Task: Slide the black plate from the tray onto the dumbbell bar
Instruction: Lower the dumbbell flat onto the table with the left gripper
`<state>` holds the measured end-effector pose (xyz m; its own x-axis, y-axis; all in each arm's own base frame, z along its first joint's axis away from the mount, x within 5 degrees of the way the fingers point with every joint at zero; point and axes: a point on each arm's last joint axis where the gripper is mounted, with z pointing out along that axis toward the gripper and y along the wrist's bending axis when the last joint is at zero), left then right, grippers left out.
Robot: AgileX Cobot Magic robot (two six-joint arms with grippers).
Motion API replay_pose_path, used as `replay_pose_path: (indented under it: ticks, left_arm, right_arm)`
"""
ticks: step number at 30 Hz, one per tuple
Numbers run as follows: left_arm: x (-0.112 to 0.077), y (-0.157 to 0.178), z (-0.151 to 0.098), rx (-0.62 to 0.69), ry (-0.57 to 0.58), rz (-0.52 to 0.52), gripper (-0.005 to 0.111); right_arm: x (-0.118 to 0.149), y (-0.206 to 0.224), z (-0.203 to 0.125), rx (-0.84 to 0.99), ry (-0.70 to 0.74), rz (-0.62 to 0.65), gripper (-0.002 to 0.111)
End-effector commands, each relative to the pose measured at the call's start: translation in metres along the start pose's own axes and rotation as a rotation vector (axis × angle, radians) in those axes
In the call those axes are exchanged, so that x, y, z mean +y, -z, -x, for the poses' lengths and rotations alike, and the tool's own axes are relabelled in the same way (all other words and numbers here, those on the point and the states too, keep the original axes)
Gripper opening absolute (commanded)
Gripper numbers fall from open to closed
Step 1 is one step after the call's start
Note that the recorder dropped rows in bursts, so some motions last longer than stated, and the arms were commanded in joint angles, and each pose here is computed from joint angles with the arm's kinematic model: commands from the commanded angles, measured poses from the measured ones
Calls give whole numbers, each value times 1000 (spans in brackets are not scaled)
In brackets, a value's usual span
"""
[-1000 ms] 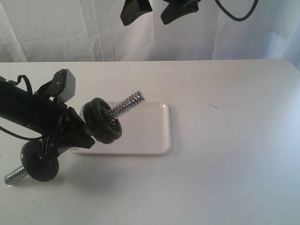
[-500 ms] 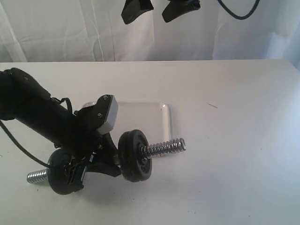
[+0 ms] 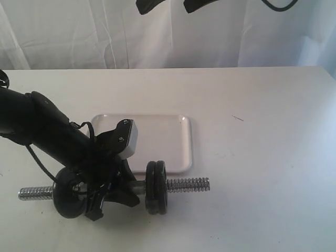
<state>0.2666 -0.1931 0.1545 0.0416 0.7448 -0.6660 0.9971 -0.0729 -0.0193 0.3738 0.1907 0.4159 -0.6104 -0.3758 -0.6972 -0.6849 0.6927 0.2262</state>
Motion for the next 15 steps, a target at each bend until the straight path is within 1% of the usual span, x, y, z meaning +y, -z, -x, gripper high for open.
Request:
replay_pose_path:
  ticks: [1, 15]
  left_arm:
    - [-3, 11, 24, -159, 53, -42, 0]
    - [-4, 12, 24, -153, 38, -45, 0]
  right_arm:
    - [2, 7, 2, -16, 6, -4, 104]
    - [2, 7, 2, -16, -17, -4, 104]
